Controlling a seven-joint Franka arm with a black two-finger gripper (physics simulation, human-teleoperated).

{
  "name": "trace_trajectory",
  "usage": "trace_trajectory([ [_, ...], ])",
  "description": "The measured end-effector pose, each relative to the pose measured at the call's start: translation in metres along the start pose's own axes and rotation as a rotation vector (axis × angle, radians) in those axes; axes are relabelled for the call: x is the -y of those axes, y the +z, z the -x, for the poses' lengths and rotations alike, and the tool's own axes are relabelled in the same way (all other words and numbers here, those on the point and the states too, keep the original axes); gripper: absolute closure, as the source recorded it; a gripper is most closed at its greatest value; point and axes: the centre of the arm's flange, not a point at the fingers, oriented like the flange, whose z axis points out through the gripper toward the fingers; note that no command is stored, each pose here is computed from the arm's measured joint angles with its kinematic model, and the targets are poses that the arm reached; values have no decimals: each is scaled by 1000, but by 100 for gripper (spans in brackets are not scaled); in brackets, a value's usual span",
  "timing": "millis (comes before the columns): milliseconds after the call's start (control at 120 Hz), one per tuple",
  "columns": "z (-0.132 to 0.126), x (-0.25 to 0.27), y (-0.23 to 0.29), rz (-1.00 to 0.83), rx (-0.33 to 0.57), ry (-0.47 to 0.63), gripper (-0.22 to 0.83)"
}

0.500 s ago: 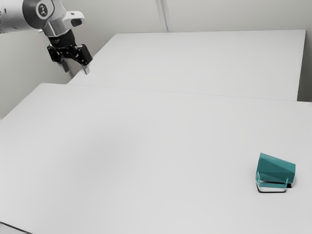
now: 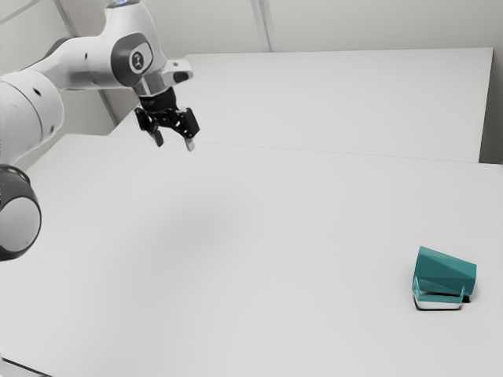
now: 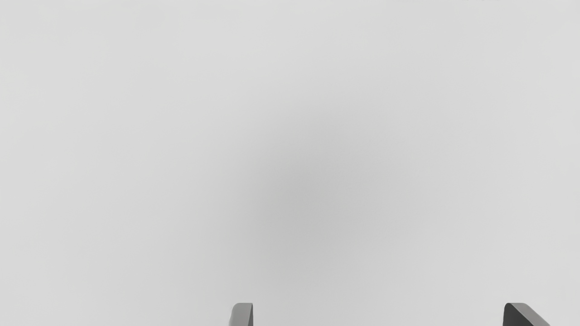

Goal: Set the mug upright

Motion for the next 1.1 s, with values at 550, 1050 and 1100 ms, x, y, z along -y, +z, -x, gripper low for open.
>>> trace_trajectory([
  [550, 36, -176, 83, 413, -224, -26, 0],
  [1050, 67, -369, 158, 529, -251, 30, 0],
  [1100, 69, -381, 164, 534, -259, 26, 0],
])
